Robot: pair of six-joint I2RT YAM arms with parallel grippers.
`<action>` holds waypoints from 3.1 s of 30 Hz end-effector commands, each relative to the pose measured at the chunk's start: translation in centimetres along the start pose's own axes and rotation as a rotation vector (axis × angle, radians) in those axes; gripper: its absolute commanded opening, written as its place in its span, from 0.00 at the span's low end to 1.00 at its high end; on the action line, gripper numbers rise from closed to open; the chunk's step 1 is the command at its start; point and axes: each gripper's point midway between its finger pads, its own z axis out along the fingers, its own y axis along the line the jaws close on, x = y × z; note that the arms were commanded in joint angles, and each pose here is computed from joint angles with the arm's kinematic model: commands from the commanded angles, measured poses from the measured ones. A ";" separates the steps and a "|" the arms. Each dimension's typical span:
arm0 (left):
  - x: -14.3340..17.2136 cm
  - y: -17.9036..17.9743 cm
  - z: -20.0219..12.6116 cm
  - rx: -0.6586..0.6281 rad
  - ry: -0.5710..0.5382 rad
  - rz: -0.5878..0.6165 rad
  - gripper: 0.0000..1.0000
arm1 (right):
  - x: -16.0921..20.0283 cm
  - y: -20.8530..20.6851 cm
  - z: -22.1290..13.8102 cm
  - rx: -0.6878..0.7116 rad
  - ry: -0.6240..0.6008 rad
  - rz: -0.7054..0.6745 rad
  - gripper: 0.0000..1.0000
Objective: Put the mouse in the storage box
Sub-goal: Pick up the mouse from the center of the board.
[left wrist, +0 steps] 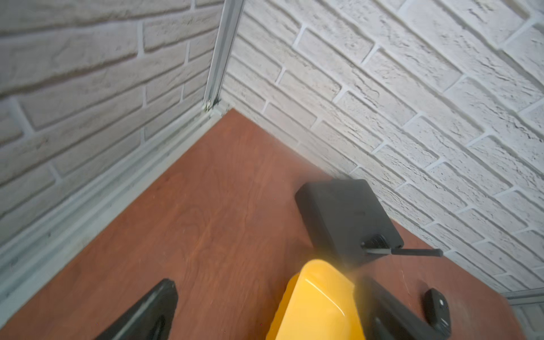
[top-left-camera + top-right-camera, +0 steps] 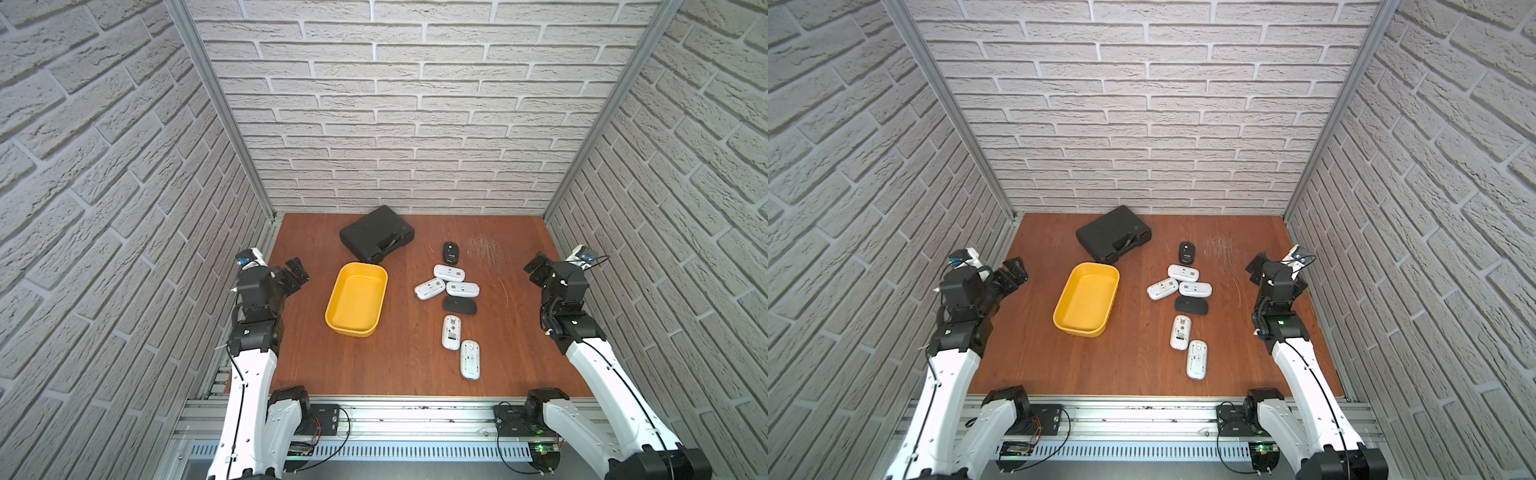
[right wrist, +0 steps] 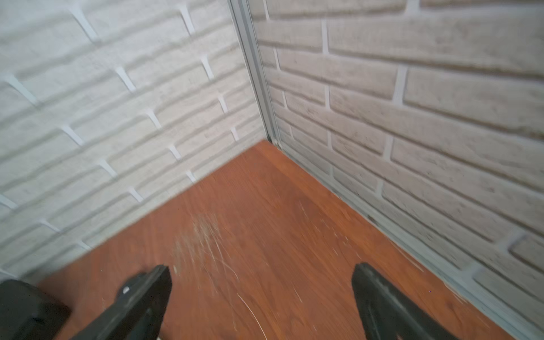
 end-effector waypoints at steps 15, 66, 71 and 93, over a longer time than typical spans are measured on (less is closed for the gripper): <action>6.2 2.0 -1.6 0.089 0.335 -0.187 0.98 | 16.8 14.3 -2.1 -0.518 0.803 -0.462 0.81; 6.9 2.6 -0.6 0.095 0.364 -0.205 0.98 | 22.1 12.0 5.1 -0.049 0.954 -0.441 0.92; 6.8 2.6 -0.6 0.096 0.362 -0.205 0.98 | 22.7 12.3 6.1 -0.019 0.958 -0.418 0.92; 7.0 2.5 -0.4 0.106 0.372 -0.211 0.98 | 23.6 10.7 7.6 0.067 0.974 -0.405 0.67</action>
